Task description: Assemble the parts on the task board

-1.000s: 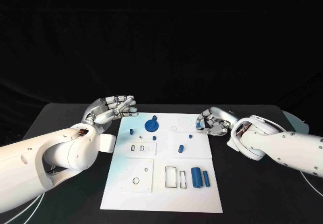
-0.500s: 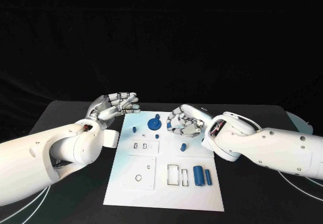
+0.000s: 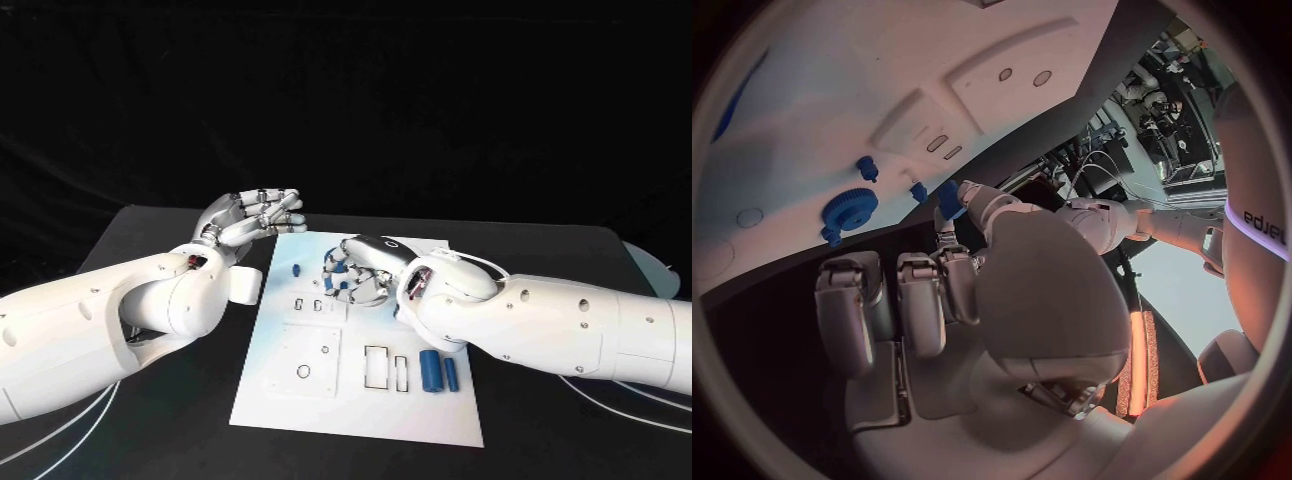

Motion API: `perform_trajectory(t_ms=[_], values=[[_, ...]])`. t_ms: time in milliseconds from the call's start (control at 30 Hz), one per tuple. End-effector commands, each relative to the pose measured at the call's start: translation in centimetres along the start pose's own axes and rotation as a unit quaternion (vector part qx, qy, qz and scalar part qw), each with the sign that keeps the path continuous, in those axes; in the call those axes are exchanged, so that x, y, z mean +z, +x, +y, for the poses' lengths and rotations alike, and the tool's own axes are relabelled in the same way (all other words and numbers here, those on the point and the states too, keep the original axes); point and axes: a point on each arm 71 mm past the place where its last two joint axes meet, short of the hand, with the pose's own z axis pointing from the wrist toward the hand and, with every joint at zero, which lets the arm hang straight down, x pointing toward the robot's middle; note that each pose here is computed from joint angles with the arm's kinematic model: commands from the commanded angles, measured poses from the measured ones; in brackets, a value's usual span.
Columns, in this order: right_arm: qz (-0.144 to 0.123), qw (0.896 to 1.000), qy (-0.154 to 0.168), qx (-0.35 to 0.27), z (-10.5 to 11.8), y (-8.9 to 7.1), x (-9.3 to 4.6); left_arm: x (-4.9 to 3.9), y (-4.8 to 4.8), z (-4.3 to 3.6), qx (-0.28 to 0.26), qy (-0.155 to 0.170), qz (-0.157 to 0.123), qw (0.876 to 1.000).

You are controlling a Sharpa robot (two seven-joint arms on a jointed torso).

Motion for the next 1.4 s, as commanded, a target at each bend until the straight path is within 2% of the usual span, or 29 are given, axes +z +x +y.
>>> perform_trajectory(t_ms=[33,433,1033,1400], values=[[0.023,0.999,0.007,-0.036,0.0,0.9,0.2,0.02,0.25,-0.15,-0.002,0.005,0.01,1.0],[0.043,0.998,0.007,-0.049,0.3,3.0,0.8,-0.04,0.19,-0.18,-0.002,0.005,0.01,1.0],[0.06,0.996,0.022,-0.056,-0.3,3.7,0.8,-0.13,0.04,-0.22,-0.002,0.004,0.009,1.0],[0.059,0.996,0.028,-0.058,-0.4,4.0,0.8,-0.16,-0.08,-0.23,-0.001,0.004,0.007,1.0]])
